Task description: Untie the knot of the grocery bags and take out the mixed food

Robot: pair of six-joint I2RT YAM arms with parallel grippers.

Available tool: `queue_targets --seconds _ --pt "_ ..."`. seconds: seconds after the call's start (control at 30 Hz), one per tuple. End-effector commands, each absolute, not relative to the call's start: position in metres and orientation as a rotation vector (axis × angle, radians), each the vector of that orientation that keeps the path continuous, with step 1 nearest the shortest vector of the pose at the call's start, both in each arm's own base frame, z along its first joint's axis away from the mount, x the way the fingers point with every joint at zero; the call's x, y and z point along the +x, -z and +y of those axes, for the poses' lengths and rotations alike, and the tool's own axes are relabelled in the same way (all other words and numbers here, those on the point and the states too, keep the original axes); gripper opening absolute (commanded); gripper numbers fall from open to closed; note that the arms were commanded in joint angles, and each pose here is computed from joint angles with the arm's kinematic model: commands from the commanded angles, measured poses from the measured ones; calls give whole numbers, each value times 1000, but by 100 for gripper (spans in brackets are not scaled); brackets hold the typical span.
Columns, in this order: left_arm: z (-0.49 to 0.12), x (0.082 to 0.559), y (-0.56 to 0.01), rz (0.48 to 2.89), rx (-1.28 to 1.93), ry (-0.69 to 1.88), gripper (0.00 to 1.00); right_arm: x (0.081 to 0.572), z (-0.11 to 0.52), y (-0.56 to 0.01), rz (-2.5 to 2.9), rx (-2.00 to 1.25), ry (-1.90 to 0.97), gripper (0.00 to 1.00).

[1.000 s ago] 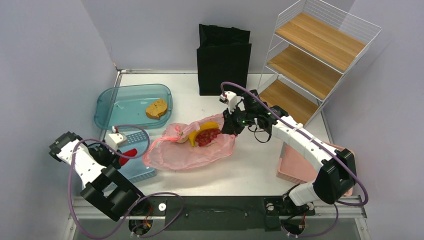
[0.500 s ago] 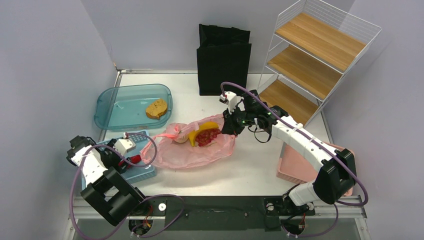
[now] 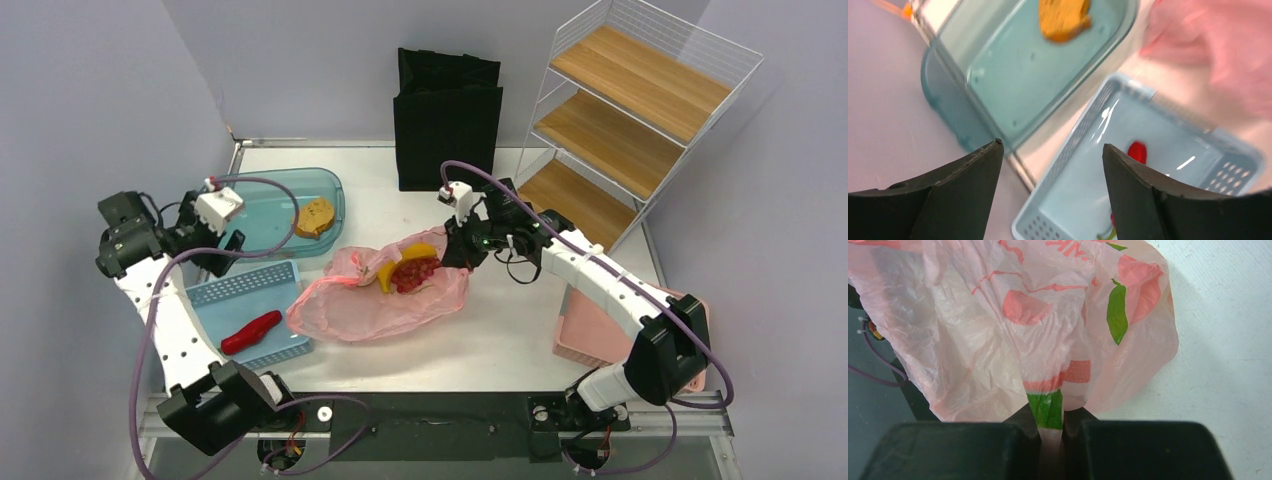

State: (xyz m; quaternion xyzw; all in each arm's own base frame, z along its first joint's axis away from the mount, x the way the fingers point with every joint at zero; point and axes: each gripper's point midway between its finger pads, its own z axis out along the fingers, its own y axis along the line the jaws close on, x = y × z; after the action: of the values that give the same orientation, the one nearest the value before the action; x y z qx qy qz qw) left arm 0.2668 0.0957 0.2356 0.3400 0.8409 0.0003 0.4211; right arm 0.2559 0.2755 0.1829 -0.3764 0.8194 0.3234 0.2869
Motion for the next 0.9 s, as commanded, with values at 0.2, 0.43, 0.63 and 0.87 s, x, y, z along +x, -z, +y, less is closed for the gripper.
queue_targets --seconds 0.2,0.43,0.63,0.87 --pt "-152 206 -371 1554 1120 699 46 274 296 -205 2137 -960 -900 0" --pt "-250 151 -330 1486 1479 982 31 276 298 -205 2141 -962 -903 0" --pt "-277 176 -239 1693 1610 765 14 274 295 -205 2127 -974 -886 0" --pt "-244 242 -187 1816 1576 345 5 266 289 -201 2128 -996 -882 0"
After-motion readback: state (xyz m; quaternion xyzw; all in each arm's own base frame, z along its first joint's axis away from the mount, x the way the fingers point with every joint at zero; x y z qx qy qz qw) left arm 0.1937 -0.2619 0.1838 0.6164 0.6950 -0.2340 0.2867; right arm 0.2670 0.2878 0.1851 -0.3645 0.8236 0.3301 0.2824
